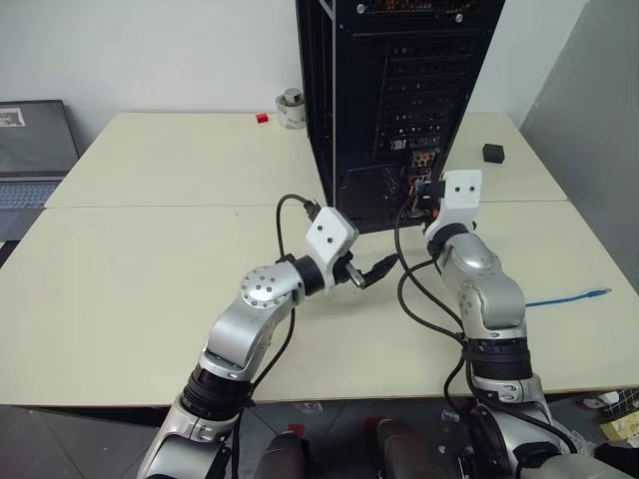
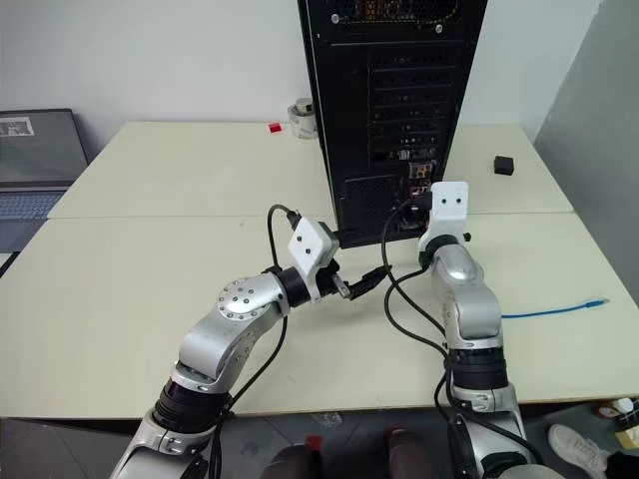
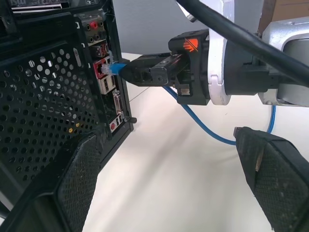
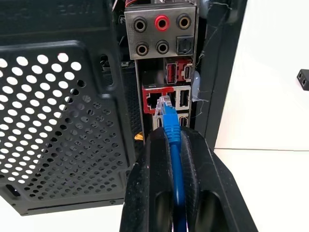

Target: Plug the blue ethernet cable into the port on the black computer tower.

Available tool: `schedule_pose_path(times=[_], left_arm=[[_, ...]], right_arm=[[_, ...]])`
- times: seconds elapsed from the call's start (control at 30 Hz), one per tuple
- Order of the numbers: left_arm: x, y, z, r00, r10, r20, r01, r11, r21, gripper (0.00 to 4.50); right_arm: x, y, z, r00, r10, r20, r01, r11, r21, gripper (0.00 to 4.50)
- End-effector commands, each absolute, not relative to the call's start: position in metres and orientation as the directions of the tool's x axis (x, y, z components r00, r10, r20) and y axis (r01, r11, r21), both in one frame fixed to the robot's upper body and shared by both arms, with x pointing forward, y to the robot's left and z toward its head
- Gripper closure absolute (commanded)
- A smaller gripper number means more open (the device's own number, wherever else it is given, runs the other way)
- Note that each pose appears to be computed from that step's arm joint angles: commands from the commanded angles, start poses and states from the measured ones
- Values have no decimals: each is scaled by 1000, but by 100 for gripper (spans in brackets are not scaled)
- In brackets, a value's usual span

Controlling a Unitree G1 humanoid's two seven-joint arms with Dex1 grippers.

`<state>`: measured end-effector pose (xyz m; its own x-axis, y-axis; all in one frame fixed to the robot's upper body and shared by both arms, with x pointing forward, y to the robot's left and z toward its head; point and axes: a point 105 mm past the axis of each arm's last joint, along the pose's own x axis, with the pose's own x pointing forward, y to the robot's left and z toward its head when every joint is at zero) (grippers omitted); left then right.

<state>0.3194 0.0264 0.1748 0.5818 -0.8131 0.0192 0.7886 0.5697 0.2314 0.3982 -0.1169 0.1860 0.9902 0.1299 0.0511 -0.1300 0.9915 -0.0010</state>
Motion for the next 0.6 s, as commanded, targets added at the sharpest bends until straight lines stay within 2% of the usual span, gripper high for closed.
schedule_pose_path(times=[0.03, 0.6], left_arm=[[316, 28, 187, 580, -812, 65, 776, 575, 261, 2], [318, 30, 185, 592, -804, 57, 767, 584, 266, 2]], right_arm=[[393, -108, 208, 979, 157, 130, -156, 988, -16, 450], [386, -111, 207, 984, 129, 120, -131, 991, 7, 450]])
